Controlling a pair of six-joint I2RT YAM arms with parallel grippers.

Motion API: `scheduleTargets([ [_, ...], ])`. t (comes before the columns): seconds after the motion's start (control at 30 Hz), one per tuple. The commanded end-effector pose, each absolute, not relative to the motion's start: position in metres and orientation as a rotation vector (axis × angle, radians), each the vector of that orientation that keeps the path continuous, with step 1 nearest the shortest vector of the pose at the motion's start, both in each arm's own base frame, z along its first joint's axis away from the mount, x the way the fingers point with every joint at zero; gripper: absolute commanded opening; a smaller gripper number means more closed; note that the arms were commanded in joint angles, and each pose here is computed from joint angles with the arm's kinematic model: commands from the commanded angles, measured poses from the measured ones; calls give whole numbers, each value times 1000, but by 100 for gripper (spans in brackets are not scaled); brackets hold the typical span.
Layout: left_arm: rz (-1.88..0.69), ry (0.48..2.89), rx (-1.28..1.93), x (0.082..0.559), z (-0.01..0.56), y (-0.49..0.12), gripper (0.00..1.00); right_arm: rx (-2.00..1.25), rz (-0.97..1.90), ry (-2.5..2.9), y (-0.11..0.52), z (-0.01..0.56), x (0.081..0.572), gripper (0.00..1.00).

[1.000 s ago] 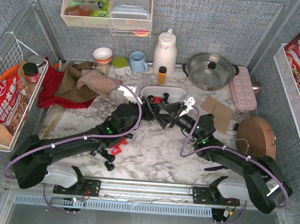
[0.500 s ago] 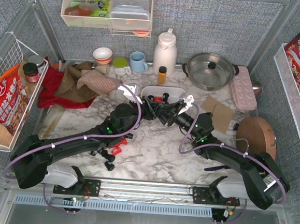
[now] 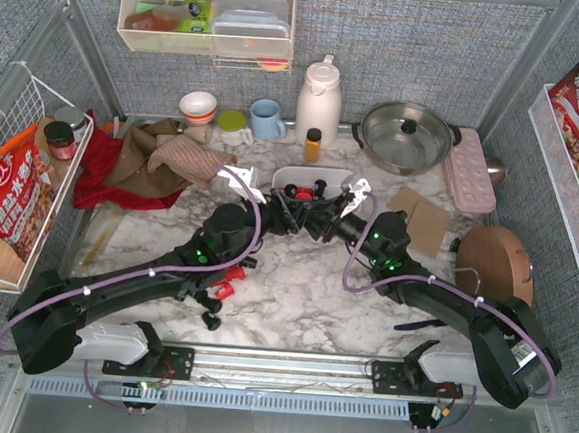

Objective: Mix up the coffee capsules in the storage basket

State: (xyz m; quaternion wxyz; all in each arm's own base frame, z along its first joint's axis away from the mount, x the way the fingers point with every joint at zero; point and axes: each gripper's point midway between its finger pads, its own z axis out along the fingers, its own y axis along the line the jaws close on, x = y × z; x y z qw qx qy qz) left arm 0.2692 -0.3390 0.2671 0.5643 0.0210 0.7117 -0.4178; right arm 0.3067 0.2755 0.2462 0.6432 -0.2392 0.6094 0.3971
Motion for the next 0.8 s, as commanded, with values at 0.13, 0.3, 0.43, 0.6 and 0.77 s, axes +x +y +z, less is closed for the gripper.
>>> scheduleTargets([
  [0.13, -905, 1654, -1, 263, 271, -304, 71, -545, 848, 1470, 272, 230, 314, 21],
  [0.3, -820, 1701, -7, 257, 260, -279, 71, -544, 744, 1564, 265, 214, 330, 22],
  [0.43, -691, 1819, 0, 249, 229, -255, 71, -529, 569, 1724, 249, 186, 357, 31],
  [0.6, -574, 1975, -3, 230, 181, -224, 71, -425, 401, 1913, 219, 144, 393, 37],
  [0.77, -493, 2095, -26, 210, 145, -197, 71, -275, 380, 2021, 196, 117, 421, 52],
])
